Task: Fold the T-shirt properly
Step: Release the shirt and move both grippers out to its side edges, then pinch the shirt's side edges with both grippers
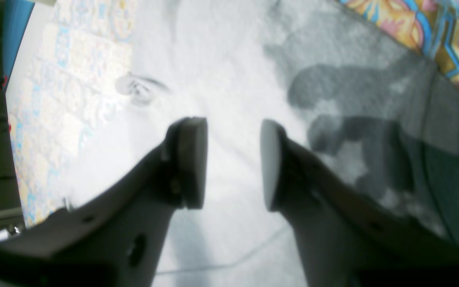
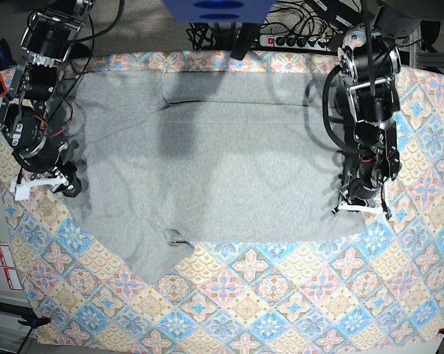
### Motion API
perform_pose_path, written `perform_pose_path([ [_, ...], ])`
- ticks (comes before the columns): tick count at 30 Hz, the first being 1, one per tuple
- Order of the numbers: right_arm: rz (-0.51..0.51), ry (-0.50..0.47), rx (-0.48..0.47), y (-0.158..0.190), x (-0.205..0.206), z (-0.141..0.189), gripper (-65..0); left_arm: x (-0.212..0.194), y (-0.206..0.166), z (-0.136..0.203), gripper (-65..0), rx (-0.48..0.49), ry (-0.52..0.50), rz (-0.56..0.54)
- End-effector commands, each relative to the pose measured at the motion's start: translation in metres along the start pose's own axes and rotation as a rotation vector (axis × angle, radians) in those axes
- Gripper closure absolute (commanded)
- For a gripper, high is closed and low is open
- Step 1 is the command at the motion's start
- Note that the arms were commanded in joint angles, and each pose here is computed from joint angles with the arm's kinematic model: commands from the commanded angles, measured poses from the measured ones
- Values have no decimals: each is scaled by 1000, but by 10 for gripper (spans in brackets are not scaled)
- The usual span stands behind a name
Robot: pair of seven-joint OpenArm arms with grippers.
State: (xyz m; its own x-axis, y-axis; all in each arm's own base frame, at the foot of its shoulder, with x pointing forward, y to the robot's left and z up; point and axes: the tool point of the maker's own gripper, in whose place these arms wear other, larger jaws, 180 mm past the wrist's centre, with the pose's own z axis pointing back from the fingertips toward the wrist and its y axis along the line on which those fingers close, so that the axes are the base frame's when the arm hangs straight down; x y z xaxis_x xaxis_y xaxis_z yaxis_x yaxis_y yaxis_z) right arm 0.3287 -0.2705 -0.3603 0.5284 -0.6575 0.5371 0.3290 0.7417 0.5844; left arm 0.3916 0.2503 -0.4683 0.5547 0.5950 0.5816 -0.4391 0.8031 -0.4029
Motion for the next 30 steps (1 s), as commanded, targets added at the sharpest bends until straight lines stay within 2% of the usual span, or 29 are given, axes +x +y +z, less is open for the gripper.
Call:
perform_pose_path([
  [1,31,-57,13,4,29,3,-217,21,-8,4,0,-20,-50,-16],
  [5,22,-23,-10,-4,41,-14,-218,22,-5,11,0,-23,-70,-31],
  [9,62,32,-18,4,50,-37,-221,17,-1,12,0,-17,-64,-31],
  [15,151,117,-46,21,56,-70,-299,13,4,13,0,-8,-58,-28],
  [22,530,119,-268,1,63,-95,-306,13,5,13,0,-8,-57,-28],
  [26,761,158,-241,1,50,-104,-304,13,5,13,0,-8,-57,-27],
  [30,886,189,-226,-8,43,-107,-303,12,5,13,0,-7,-55,-27],
])
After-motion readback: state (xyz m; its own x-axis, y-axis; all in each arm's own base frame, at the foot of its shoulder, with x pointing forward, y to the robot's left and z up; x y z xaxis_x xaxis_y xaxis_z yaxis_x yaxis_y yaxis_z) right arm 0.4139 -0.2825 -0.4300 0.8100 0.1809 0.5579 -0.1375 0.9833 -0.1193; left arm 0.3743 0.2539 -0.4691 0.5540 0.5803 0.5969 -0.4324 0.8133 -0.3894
